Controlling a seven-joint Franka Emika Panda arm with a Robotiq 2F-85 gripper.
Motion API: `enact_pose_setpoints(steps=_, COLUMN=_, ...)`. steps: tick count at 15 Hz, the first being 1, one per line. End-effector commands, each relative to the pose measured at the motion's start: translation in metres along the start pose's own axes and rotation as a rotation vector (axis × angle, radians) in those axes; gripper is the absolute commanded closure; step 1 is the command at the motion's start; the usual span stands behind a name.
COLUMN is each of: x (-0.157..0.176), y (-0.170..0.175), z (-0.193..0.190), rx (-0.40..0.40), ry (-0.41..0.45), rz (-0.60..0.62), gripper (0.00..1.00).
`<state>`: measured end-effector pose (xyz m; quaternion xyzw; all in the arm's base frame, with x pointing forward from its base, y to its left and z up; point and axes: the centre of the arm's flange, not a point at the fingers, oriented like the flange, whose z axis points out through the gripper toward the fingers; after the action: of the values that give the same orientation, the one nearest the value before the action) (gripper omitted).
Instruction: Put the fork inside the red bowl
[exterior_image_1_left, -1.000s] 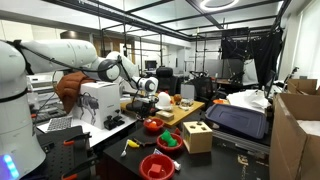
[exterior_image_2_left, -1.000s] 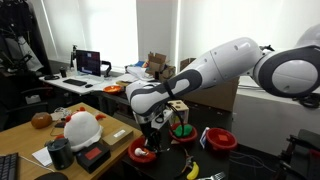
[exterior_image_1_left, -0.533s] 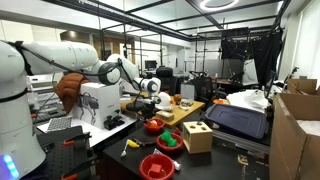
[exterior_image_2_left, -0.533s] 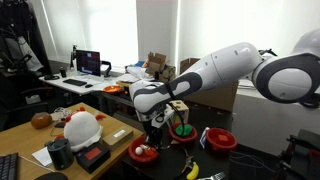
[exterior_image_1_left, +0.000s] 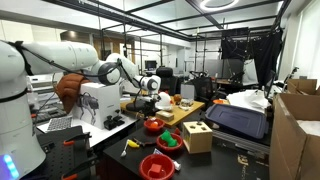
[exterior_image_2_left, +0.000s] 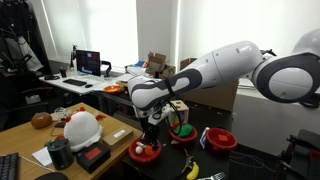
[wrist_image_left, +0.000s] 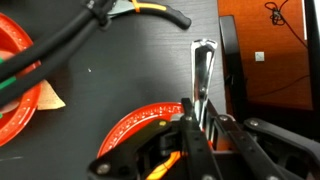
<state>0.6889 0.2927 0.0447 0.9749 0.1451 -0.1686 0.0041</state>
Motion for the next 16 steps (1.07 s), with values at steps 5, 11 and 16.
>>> enact_pose_setpoints(steps=5, x=0.033, y=-0.020, z=-0.024, rx=0.042, ry=0.007, rz=-0.001, gripper=0.97)
enact_pose_setpoints(steps=11, x=0.036, y=-0.015, z=-0.007, rx=0.025, ry=-0.012, rz=0.016, gripper=0.60)
enact_pose_setpoints(steps=16, x=0.024, y=-0.007, z=-0.006, rx=0.015, ry=-0.009, rz=0.001, gripper=0.24)
